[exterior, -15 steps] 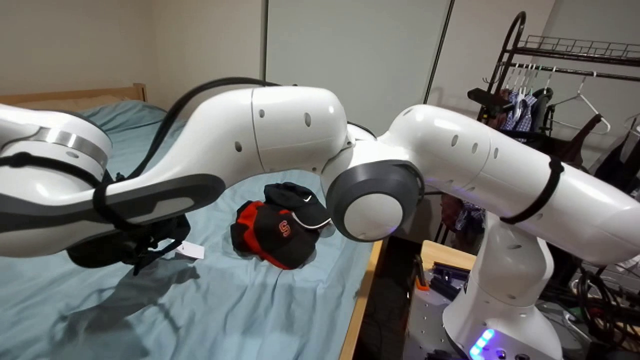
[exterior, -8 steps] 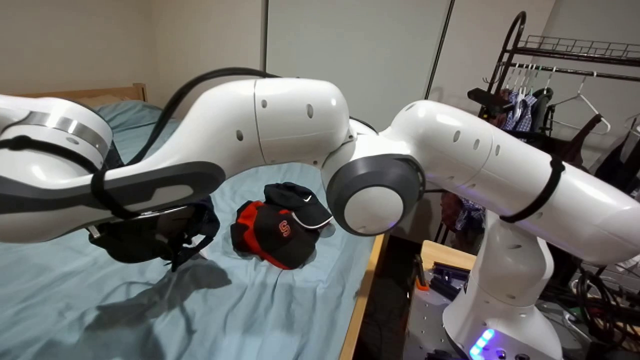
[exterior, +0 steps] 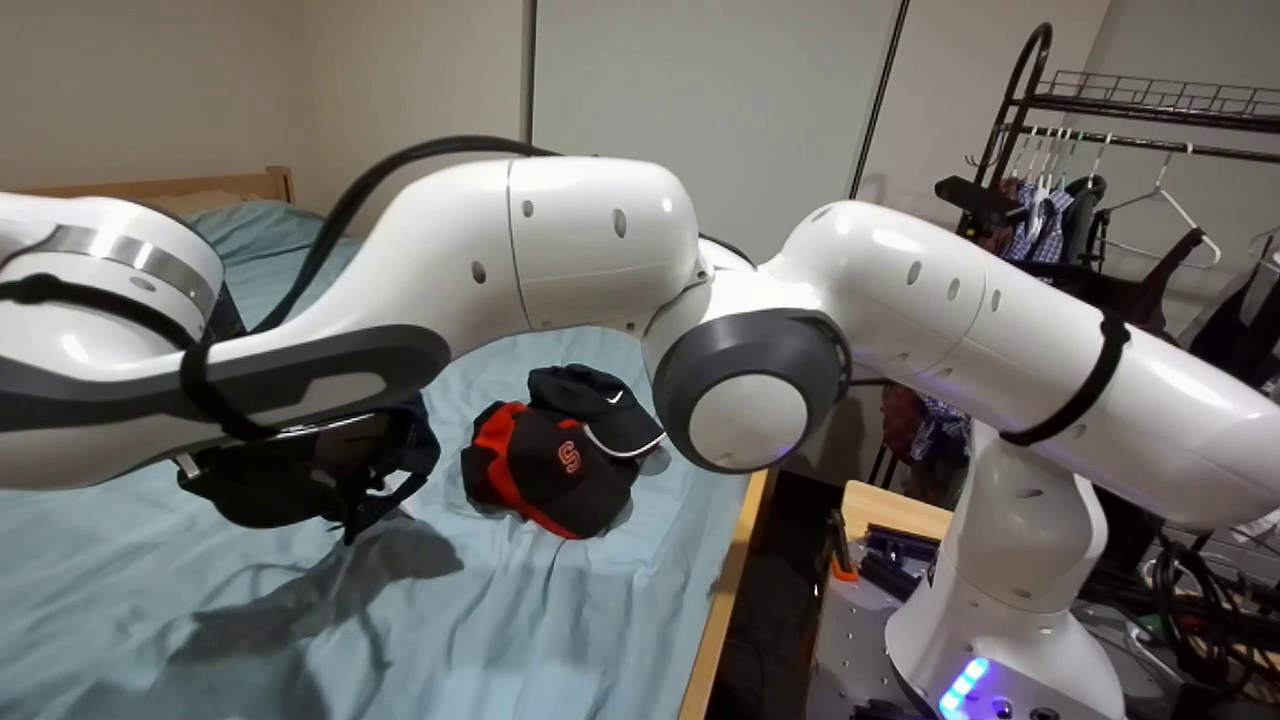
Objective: Take the blue cap on the left and put it on the pile of caps
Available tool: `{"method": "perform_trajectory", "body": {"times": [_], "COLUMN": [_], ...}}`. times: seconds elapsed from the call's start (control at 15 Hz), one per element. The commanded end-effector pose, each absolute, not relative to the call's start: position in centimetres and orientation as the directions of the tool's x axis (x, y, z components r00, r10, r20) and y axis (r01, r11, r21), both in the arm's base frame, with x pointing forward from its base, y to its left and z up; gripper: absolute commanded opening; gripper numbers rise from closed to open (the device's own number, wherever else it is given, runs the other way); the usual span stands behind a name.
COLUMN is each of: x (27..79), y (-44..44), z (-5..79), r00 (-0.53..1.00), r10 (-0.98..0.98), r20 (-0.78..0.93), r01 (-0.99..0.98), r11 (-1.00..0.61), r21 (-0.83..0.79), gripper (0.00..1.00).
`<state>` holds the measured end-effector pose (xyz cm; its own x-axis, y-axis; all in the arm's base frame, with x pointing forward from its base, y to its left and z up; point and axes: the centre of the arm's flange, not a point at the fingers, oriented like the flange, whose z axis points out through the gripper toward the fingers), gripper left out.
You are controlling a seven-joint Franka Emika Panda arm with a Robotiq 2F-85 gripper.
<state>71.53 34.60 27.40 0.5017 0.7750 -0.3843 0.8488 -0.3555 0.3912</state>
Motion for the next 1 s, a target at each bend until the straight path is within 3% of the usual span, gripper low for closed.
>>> {"method": "perform_trajectory", "body": {"times": [0.0,0.33,0.73,0.8,0.93], "x": [65.9,62.4,61.6,67.9,67.9], "y": [32.5,31.3,31.6,35.4,35.5], "z": [29.9,31.9,35.2,34.7,35.2], "r00": [0.545,0.696,0.869,0.821,0.83], "r10": [0.732,0.614,0.44,0.504,0.495], "r20": [-0.408,-0.371,-0.228,-0.269,-0.258], "r01": [0.832,0.714,0.49,0.567,0.554], "r11": [-0.413,-0.644,-0.829,-0.776,-0.783], "r21": [0.371,0.273,0.269,0.277,0.281], "gripper": [0.05,0.05,0.04,0.04,0.07]}}
